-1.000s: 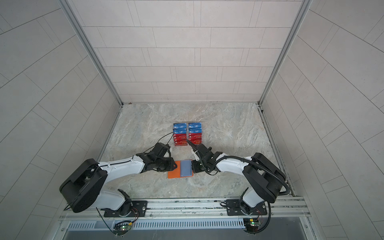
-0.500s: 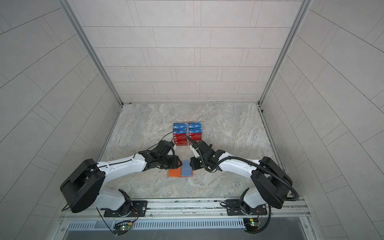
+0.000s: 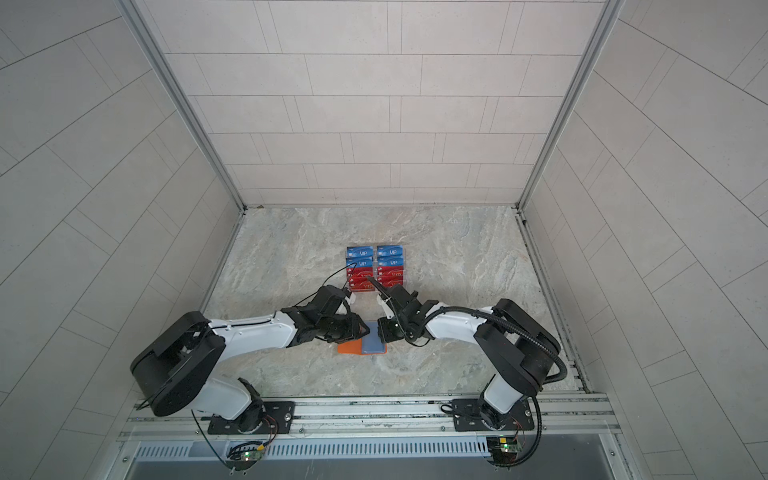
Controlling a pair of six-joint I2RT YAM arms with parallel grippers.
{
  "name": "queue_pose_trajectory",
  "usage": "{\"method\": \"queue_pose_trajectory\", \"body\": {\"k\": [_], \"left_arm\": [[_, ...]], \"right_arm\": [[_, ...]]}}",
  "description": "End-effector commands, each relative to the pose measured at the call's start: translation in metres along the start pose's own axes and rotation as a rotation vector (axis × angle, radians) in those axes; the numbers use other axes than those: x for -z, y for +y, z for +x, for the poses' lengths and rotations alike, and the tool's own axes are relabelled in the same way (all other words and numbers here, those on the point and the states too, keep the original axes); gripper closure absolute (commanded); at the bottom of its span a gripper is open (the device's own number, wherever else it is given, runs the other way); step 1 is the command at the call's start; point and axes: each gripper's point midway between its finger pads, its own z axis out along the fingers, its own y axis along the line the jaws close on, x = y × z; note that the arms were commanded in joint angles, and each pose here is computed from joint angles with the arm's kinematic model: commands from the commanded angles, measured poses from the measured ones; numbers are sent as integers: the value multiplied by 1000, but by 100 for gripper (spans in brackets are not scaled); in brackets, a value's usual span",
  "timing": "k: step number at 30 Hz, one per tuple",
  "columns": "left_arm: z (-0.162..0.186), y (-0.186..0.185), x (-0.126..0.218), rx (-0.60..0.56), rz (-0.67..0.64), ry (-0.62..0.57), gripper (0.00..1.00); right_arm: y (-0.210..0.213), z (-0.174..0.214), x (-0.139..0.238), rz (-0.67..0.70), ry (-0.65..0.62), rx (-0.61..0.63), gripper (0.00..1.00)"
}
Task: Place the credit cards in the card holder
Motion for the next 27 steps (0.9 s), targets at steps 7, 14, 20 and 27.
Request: {"method": "queue_pose_trajectory", "body": {"k": [7, 14, 20, 27], "left_arm": [[3, 5, -8, 20, 24, 4, 67], [7, 5, -14, 40, 67, 8, 68], [8, 6, -17, 56, 85, 8, 67], [4, -1, -17, 107, 165, -16, 68]], "right_arm": [[-11, 10, -8, 35, 19, -23, 90], [-15, 12, -9, 46, 23, -32, 90], [-16, 14, -10, 48, 24, -37, 90], [-14, 12, -8, 41, 17, -38, 90]]}}
